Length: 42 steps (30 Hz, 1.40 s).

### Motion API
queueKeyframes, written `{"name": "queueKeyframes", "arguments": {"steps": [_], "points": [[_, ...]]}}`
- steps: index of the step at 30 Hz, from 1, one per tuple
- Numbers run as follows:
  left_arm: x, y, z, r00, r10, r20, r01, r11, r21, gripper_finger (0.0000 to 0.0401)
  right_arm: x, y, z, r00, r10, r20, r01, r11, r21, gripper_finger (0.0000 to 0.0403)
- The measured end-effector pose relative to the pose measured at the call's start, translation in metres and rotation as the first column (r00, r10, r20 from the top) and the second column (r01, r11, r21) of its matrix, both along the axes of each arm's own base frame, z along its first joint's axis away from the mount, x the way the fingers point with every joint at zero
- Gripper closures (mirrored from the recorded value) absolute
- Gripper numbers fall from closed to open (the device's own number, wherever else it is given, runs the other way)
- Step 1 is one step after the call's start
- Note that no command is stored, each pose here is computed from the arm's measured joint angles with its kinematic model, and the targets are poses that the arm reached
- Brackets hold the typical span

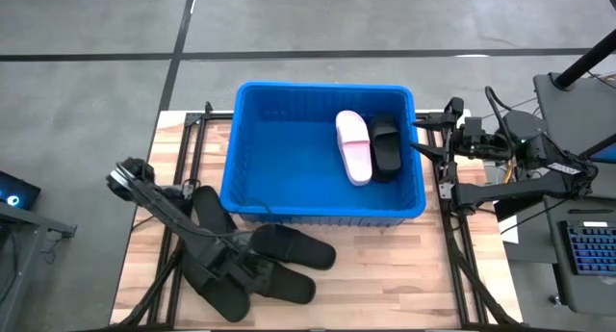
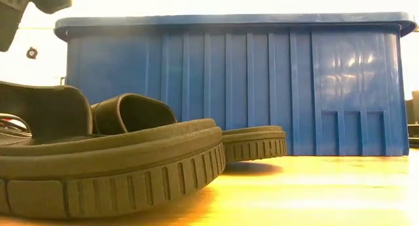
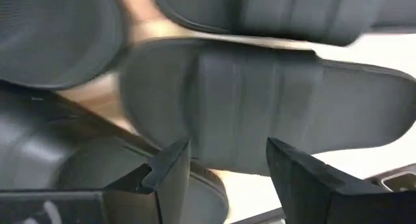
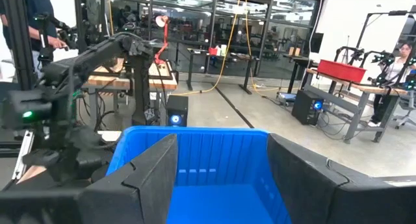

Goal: Pick and place slides into bin
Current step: Put the black slide into the blue container

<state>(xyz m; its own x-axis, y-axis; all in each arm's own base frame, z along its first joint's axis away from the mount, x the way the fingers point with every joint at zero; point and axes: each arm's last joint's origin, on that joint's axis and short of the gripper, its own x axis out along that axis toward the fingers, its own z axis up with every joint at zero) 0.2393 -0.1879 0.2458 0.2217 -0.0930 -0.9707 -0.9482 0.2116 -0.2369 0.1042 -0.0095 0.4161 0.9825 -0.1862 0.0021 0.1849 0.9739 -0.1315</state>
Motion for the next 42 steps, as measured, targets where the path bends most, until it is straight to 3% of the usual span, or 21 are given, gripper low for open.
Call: {"name": "queueKeyframes", "arguments": {"steps": [7,12,18,21,28,42], "points": [[-0.023,0.017,-0.013,0.981,0.055,0.187,-0.034,0.993,-0.113,0.0215,0.000,0.000,0.000,1.000,0.000,-0.002,0.000,1.000,-0.001,0.0177],[-0.034,0.025,-0.036,0.962,0.083,0.260,-0.033,0.982,-0.188,0.0215,0.000,0.000,-0.001,1.000,0.000,-0.006,0.000,1.000,0.000,0.0177],[-0.047,0.035,-0.053,0.965,0.100,0.244,-0.052,0.979,-0.195,0.0215,0.000,0.000,-0.001,1.000,0.000,-0.008,0.000,1.000,0.000,0.0177],[-0.047,0.034,-0.055,0.948,0.109,0.299,-0.031,0.967,-0.254,0.0215,0.000,0.000,-0.001,1.000,0.000,-0.010,0.000,1.000,0.004,0.0177],[-0.052,0.034,-0.074,0.952,0.087,0.293,0.011,0.949,-0.315,0.0215,0.000,0.000,-0.002,1.000,-0.003,-0.021,0.003,1.000,0.005,0.0177],[-0.054,0.035,-0.084,0.929,0.102,0.356,0.043,0.926,-0.376,0.0215,0.000,0.000,-0.003,0.999,-0.011,-0.035,0.011,1.000,0.003,0.0177]]}}
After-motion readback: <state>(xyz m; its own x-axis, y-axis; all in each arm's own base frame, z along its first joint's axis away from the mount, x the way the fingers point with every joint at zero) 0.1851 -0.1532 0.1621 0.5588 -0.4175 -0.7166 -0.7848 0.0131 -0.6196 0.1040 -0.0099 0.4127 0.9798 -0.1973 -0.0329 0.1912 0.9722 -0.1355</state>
